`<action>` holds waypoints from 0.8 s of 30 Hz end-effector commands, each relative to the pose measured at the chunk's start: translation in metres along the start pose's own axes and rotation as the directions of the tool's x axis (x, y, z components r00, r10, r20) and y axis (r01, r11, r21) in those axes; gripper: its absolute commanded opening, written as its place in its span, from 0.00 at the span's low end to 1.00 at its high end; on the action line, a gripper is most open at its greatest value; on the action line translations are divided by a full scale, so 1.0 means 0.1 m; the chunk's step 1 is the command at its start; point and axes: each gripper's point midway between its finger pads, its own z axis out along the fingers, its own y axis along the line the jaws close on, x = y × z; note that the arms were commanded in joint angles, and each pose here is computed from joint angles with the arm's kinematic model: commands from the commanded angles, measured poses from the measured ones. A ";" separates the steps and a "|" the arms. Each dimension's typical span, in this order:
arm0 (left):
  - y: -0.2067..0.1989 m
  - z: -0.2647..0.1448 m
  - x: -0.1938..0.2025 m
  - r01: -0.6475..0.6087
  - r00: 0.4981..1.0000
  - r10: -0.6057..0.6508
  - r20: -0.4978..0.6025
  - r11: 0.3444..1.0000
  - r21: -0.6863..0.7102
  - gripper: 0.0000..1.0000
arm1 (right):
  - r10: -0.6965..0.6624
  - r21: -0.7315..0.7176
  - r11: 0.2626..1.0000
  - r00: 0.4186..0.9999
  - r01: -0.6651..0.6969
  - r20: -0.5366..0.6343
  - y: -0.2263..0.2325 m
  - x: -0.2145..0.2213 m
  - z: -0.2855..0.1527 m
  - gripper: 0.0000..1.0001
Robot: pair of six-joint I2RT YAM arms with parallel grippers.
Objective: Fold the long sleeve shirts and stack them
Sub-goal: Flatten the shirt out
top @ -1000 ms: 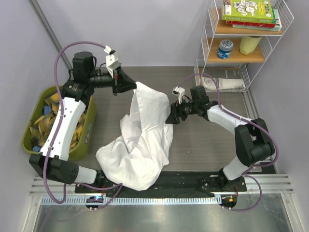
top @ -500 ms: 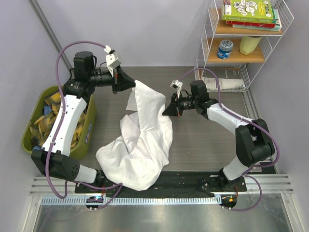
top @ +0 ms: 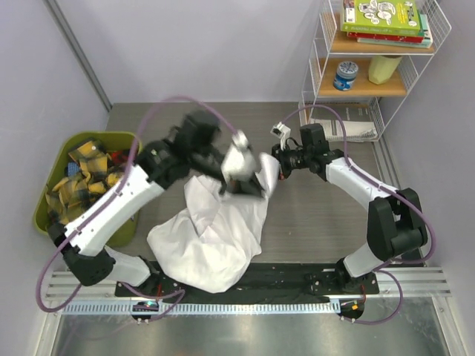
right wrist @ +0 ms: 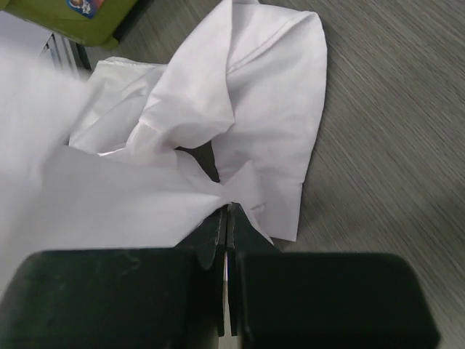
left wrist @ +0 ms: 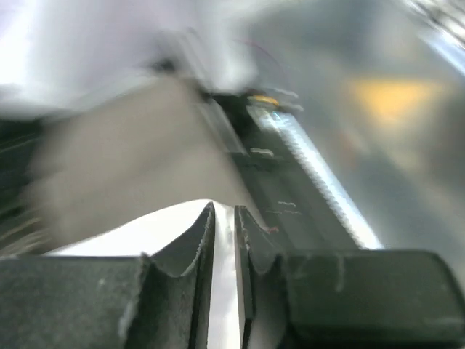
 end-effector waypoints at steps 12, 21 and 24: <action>-0.58 -1.02 2.19 0.207 0.731 -0.386 -0.563 0.911 -0.356 0.60 | -0.085 0.235 0.971 0.984 0.047 0.154 0.03 -0.32 -1.05 0.01; -0.93 -1.07 2.99 0.491 0.504 -0.554 -0.663 0.815 -0.308 0.78 | -0.119 0.417 0.909 0.962 0.006 0.244 -0.04 -0.41 -1.65 0.01; -0.80 -1.15 3.31 0.450 0.426 -0.561 -0.710 0.812 -0.372 0.70 | -0.133 0.463 0.886 0.955 -0.005 0.265 -0.08 -0.43 -1.81 0.01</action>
